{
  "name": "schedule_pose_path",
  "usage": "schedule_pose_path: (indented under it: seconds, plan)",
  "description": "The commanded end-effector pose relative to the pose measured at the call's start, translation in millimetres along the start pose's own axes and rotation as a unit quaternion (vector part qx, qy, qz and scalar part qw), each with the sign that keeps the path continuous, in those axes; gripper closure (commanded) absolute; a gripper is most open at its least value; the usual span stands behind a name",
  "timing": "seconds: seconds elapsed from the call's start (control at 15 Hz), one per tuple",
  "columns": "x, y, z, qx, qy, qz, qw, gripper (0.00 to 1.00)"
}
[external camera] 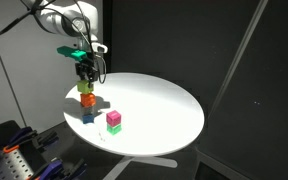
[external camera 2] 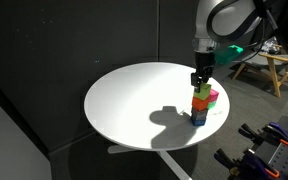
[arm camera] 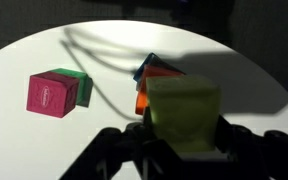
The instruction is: Move the green block to the other stack of blocks
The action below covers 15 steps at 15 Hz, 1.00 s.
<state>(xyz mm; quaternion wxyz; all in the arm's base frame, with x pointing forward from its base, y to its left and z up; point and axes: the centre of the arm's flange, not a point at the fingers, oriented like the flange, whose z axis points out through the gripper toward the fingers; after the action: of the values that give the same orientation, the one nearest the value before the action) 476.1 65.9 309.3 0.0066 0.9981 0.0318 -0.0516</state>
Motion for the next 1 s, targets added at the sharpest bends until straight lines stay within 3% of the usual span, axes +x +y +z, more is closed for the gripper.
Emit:
schedule_pose_path:
  seconds: [0.0,0.93]
  plan:
    - [5,-4,-3,-0.002,0.004,0.012,0.9999,0.7]
    - [22,-3,1,-0.003,0.002,0.029,0.9996,0.7]
